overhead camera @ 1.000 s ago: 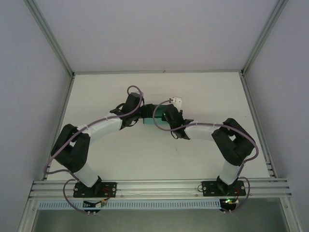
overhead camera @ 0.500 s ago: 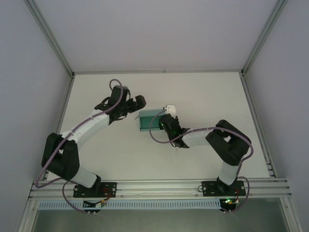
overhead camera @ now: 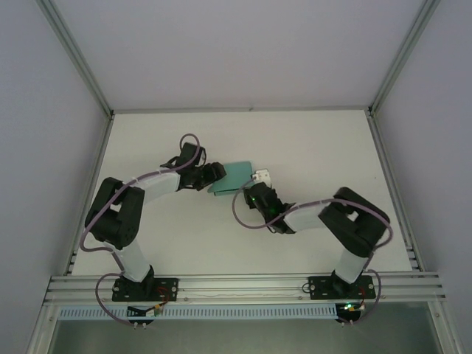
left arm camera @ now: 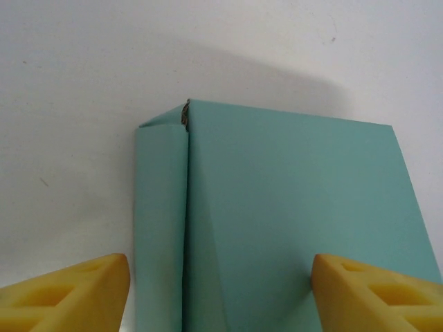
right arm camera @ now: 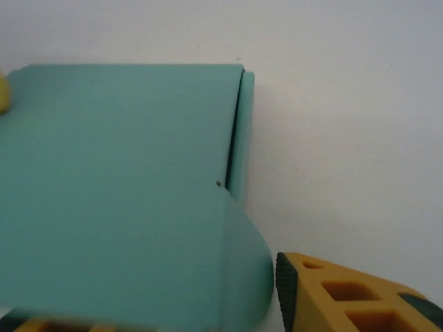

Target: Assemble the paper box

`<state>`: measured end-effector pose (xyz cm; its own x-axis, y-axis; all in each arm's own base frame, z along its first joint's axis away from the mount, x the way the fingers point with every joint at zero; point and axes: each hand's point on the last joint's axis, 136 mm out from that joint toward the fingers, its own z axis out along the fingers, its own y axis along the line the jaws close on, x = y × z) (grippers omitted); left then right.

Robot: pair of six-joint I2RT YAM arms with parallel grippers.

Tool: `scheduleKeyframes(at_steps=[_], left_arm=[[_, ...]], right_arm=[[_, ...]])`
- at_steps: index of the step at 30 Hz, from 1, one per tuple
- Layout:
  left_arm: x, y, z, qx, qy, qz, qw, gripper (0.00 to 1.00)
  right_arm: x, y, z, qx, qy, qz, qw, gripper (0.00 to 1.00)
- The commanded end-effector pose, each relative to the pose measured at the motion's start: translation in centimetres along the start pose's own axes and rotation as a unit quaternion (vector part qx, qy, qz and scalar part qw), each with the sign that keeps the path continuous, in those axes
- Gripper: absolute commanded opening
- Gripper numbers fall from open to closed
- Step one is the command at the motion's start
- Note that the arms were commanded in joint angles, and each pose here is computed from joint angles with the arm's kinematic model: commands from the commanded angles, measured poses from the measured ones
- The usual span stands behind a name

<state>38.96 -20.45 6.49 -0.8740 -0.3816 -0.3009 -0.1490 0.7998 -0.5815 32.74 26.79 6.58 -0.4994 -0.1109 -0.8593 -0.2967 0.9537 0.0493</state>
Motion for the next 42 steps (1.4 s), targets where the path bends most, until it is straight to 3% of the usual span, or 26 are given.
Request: scheduleKeyframes(at_steps=[1,3,6,16,22,28,33,39,42], left_arm=[[0.9,2.5,1.4,-0.004,0.021,-0.01,1.0,0.62],[1.2,3.0,2.1,0.006,0.031,-0.015,0.999,0.57],[1.5,2.9,2.9,0.039,0.043,-0.013,0.998,0.43],[3.1,2.7,3.9,0.094,0.084,0.006,0.992,0.33],[3.8,3.1,3.9,0.128,0.099,-0.002,0.987,0.3],[3.7,2.8,3.6,0.203,0.103,-0.034,0.973,0.29],[3.7,3.2,4.0,0.205,0.107,-0.041,0.972,0.27],[3.8,3.1,4.0,0.211,0.109,-0.04,0.971,0.28],[3.0,1.4,3.4,0.256,0.099,-0.037,0.961,0.31]], right_arm=[[-0.5,1.6,-2.8,-0.067,0.033,-0.011,0.997,0.66],[0.5,1.8,-4.0,-0.085,0.076,-0.025,0.993,0.83],[0.5,1.3,-4.8,-0.094,0.113,-0.008,0.989,1.0],[-5.8,-2.6,-1.8,-0.16,0.172,0.162,0.959,1.0],[-5.0,-3.5,1.1,-0.196,0.262,0.234,0.915,1.0],[-4.0,-2.6,2.7,-0.239,0.299,0.274,0.882,1.0],[-3.0,-1.1,4.3,-0.276,0.326,0.305,0.851,0.99],[-5.0,1.1,4.6,-0.361,0.308,0.326,0.818,0.8],[-6.4,1.5,4.2,-0.383,0.292,0.327,0.813,0.68]])
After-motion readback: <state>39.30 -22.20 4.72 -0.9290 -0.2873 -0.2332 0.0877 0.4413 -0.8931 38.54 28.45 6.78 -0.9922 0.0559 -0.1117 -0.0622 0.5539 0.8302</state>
